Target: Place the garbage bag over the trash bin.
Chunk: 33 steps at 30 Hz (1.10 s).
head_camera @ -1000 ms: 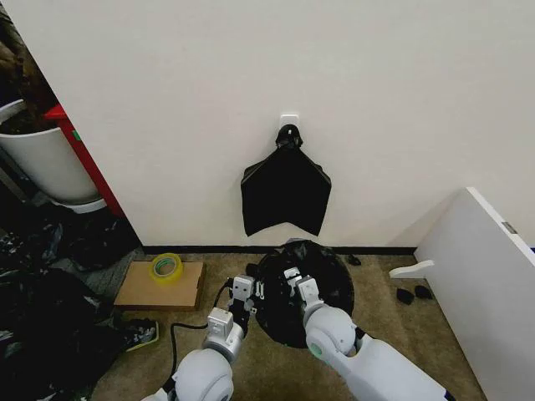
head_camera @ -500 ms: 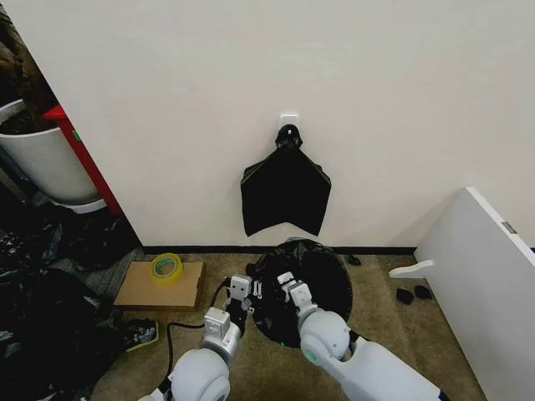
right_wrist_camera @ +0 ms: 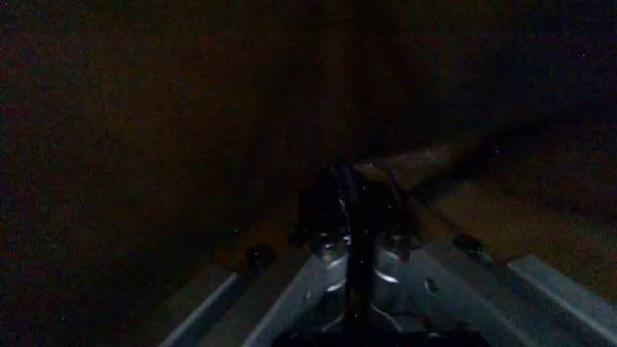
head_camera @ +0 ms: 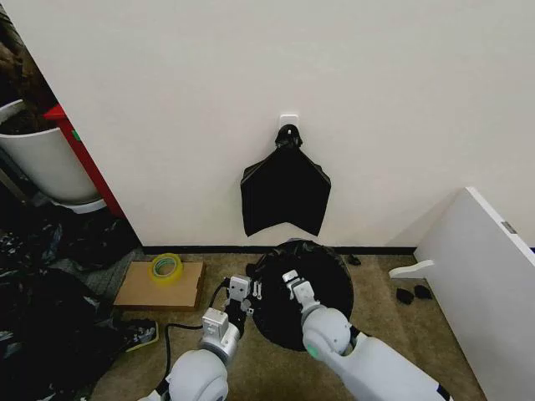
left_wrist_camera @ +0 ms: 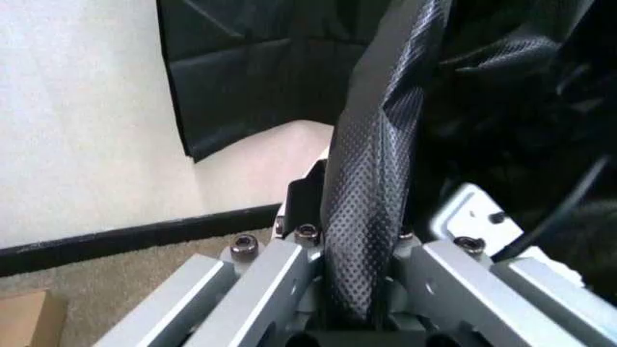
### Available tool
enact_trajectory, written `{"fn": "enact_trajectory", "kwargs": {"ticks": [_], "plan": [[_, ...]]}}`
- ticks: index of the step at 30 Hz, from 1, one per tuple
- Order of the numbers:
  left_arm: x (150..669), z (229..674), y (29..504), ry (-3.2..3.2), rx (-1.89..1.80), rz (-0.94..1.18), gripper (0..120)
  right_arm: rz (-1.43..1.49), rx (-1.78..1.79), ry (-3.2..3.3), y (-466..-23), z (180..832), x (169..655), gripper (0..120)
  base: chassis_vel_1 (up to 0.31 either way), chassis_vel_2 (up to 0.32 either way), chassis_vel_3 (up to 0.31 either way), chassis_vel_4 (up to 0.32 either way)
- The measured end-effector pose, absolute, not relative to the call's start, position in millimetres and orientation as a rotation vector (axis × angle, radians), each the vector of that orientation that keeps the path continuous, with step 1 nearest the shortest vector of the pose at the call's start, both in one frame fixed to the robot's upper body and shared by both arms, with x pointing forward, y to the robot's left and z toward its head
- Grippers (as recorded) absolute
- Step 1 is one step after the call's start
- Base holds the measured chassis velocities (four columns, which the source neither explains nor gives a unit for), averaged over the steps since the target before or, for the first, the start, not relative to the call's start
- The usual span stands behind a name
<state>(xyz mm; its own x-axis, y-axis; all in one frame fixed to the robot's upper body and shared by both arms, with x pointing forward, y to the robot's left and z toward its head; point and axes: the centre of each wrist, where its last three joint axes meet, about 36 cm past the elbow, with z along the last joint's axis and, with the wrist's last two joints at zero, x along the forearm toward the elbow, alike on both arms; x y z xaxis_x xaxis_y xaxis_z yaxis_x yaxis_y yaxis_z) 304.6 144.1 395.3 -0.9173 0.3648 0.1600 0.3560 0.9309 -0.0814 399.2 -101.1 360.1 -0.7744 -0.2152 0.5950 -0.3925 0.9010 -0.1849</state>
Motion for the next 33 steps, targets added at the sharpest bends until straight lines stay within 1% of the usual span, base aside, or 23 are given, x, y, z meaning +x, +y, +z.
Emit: {"fn": "enact_trajectory", "kwargs": {"ticks": [2,8,11,15,18,21,26,33], "plan": [[304.4,396.3,143.5,-2.911,-0.550,0.093,1,0.389,0.481,-2.467,-92.6,362.9,390.2,0,0.000,0.000,0.000,0.000],[301.9,397.5,143.2,-2.905,-0.556,0.104,1,0.357,0.506,-2.492,-83.2,366.6,394.3,0,0.000,0.000,0.000,0.000],[299.9,400.9,147.0,-2.909,-0.557,0.102,1,0.377,0.424,-2.518,-91.8,362.9,414.5,0,0.000,0.000,0.000,0.000],[300.8,401.8,148.1,-2.911,-0.553,0.105,1,0.398,0.422,-2.486,-101.1,357.3,406.5,0,0.000,0.000,0.000,0.000],[300.0,401.8,145.8,-2.910,-0.558,0.113,1,0.391,0.484,-2.462,-87.9,357.0,393.0,0,0.000,0.000,0.000,0.000],[296.9,400.5,148.1,-2.902,-0.564,0.098,1,0.396,0.489,-2.474,-79.5,358.0,401.1,0,0.000,0.000,0.000,0.000],[296.9,401.4,151.9,-2.907,-0.559,0.087,1,0.416,0.453,-2.485,-83.1,356.8,413.6,0,0.000,0.000,0.000,0.000],[296.6,401.7,150.9,-2.907,-0.565,0.092,1,0.441,0.468,-2.445,-87.7,348.7,401.3,0,0.000,0.000,0.000,0.000]]}}
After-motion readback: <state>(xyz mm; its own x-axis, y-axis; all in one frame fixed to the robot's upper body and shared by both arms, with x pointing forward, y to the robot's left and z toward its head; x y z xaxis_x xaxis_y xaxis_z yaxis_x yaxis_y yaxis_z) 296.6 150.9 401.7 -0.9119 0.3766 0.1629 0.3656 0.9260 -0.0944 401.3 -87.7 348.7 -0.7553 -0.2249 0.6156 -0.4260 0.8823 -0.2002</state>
